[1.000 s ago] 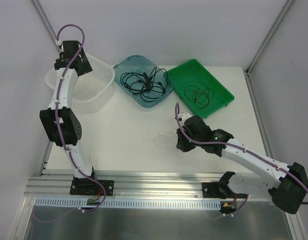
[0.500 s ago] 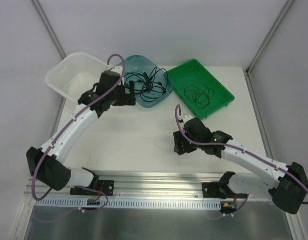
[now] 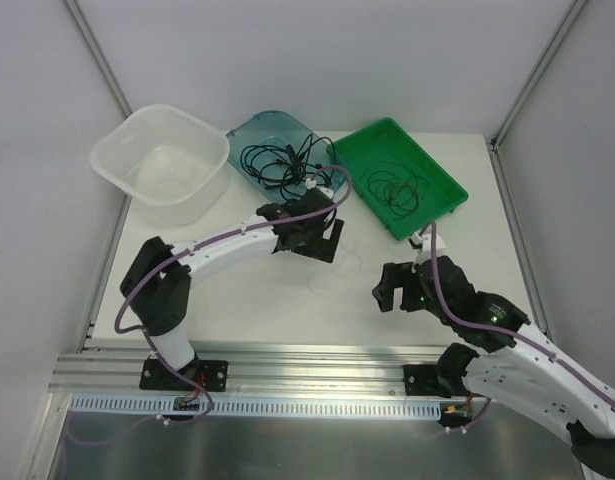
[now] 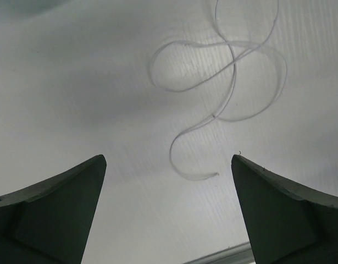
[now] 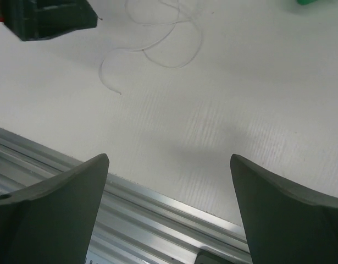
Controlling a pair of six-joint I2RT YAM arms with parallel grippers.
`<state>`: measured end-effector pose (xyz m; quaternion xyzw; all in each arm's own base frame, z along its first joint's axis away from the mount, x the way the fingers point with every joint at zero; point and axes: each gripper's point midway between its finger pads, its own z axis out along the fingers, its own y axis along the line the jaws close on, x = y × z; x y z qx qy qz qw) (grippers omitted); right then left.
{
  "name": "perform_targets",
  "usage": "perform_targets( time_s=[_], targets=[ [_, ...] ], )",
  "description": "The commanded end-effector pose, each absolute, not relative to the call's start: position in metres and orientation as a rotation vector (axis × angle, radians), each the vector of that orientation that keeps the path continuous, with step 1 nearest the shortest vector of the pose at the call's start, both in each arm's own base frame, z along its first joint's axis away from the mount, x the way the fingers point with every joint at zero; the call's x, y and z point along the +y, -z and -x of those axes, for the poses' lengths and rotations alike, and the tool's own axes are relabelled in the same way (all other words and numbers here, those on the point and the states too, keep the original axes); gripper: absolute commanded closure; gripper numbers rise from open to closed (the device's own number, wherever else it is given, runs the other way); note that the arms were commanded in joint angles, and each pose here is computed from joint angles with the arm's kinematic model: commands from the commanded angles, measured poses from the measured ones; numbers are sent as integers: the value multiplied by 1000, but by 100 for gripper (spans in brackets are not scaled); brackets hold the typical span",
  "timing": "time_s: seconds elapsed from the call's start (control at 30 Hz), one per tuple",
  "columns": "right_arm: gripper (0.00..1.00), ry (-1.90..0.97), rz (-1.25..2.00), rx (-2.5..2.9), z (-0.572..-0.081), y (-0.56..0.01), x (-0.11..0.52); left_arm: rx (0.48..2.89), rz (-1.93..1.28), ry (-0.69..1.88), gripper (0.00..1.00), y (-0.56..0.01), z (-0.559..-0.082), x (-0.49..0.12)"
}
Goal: Untangle the cables
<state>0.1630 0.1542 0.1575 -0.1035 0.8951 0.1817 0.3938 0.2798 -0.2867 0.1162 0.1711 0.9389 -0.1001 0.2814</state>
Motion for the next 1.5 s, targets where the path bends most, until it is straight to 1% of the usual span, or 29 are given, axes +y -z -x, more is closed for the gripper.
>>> perform_targets(
  time_s=[0.0, 0.07, 0.1, 0.13, 0.2, 0.23, 0.3, 0.33, 0.4, 0.53, 0.63, 0.73, 0.77, 0.8, 0.87, 0.9, 0.97, 1.0, 1.07, 1.17, 1.2, 1.27, 1.3, 1.37, 1.4, 1.47],
  targets=[
    [3, -349, 130, 2282, -154, -149, 118, 2484, -230, 244, 1, -116, -307, -314],
    [3, -334, 73, 2254, -151, -152, 103, 2472, -147, 223, 1, -108, -316, -333],
    [3, -329, 57, 2245, -149, -152, 98, 2449, -118, 236, 1, -115, -323, -344],
    [3, -319, 26, 2231, -149, -154, 93, 2448, -78, 196, 1, -101, -325, -350],
    [3, -324, 1, 2206, -145, -157, 84, 2416, -38, 206, 1, -105, -334, -366],
    [3, -320, -5, 2202, -144, -157, 81, 2417, -22, 163, 1, -90, -337, -369],
    [3, -336, -23, 2177, -142, -161, 76, 2401, -2, 166, 1, -88, -345, -380],
    [3, -329, -25, 2174, -140, -162, 73, 2415, -5, 142, 1, -74, -346, -384],
    [3, -338, -38, 2162, -139, -165, 70, 2405, 7, 119, 2, -67, -353, -387],
    [3, -349, -47, 2156, -135, -165, 67, 2446, -36, 53, 4, -34, -351, -387],
    [3, -365, -59, 2141, -135, -168, 66, 2471, -76, 6, 9, -19, -343, -382],
    [3, -365, -67, 2131, -136, -169, 65, 2505, -96, -28, 19, -7, -330, -372],
    [3, -364, -69, 2129, -136, -169, 64, 2519, -94, -33, 24, -3, -326, -369],
    [3, -369, -73, 2128, -136, -169, 65, 2544, -96, -40, 34, 4, -319, -364],
    [3, -368, -76, 2125, -136, -169, 64, 2567, -102, -49, 47, 10, -312, -358],
    [3, -366, -78, 2126, -136, -169, 64, 2589, -108, -73, 65, 18, -304, -350],
    [3, -370, -84, 2125, -136, -170, 64, 2616, -98, -94, 83, 24, -294, -339],
    [3, -371, -83, 2124, -136, -169, 65, 2619, -92, -88, 98, 21, -291, -337],
    [3, -377, -91, 2122, -137, -170, 65, 2632, -102, -114, 100, 24, -283, -325],
    [3, -379, -94, 2122, -137, -169, 66, 2614, -123, -106, 100, 7, -278, -315],
    [3, -377, -98, 2117, -137, -170, 65, 2591, -134, -71, 100, -11, -279, -315],
    [3, -376, -99, 2117, -138, -171, 65, 2583, -162, -48, 100, -25, -274, -309],
    [3, -370, -96, 2123, -138, -169, 65, 2550, -181, 0, 100, -49, -274, -309],
    [3, -370, -93, 2120, -138, -171, 65, 2532, -213, 31, 100, -71, -270, -304],
    [3, -372, -94, 2117, -139, -172, 66, 2491, -231, 75, 100, -98, -271, -303],
    [3, -371, -92, 2120, -139, -172, 67, 2471, -246, 99, 100, -127, -271, -294]
  ],
)
